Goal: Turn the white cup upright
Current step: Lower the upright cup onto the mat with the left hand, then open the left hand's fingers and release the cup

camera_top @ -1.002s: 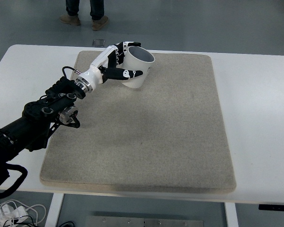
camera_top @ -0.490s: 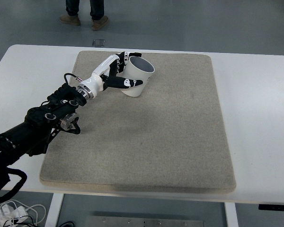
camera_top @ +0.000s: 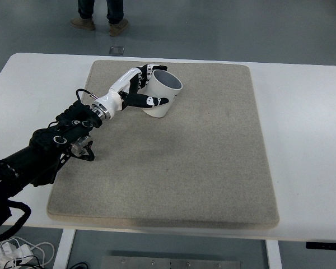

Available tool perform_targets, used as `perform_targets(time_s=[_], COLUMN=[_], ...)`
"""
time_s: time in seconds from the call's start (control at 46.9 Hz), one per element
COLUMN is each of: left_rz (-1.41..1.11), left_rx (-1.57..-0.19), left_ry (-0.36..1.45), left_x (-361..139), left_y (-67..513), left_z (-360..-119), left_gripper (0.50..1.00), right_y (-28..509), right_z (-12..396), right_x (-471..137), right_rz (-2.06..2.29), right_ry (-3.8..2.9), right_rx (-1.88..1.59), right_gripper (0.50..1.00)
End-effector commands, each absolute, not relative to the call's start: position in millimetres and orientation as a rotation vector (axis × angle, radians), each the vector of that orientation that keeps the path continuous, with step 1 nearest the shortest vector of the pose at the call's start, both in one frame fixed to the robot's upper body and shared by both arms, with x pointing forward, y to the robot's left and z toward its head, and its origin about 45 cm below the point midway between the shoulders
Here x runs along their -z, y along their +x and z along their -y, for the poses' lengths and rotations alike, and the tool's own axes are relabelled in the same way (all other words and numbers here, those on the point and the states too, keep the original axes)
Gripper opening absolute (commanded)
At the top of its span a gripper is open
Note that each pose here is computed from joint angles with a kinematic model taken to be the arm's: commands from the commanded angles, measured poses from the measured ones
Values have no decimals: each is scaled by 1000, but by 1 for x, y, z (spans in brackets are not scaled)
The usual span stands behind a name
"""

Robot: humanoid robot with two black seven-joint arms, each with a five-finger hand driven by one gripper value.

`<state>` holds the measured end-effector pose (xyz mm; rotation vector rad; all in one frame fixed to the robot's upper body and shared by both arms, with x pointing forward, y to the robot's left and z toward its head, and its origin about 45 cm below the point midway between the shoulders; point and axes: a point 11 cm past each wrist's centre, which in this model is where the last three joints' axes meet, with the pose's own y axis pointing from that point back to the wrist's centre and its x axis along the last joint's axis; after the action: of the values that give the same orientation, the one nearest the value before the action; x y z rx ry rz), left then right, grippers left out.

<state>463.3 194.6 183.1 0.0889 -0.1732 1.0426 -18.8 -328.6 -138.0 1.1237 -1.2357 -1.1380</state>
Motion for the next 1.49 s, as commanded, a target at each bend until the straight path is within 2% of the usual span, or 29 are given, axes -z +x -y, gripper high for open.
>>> perform_targets(time_s=[0.0,0.235,0.789,1.237,1.471], left_rz=[173,153,115,134,102], left_rx=[-1044,-1050,-1057,-1040,-1107], left_ry=[89,86,27,-131,-261], left_x=[-183,-178,-186,-240,-275], left_y=[463,460,462,475,492], left_z=[-195,-197,-201,-203,-210], left_gripper=[951,994,1000,1000,1000], right_y=[-19,-19,-19,-19,-19], right_z=[328,328,329,328,328], right_x=[138,138,138,138,138], right_rz=[1235,1235,1236,1235,1235], right_ry=[1125,1125,1124,1125,1125], right_rx=[1139,1139,1138,1139,1139], right_gripper=[952,952,952,952,952])
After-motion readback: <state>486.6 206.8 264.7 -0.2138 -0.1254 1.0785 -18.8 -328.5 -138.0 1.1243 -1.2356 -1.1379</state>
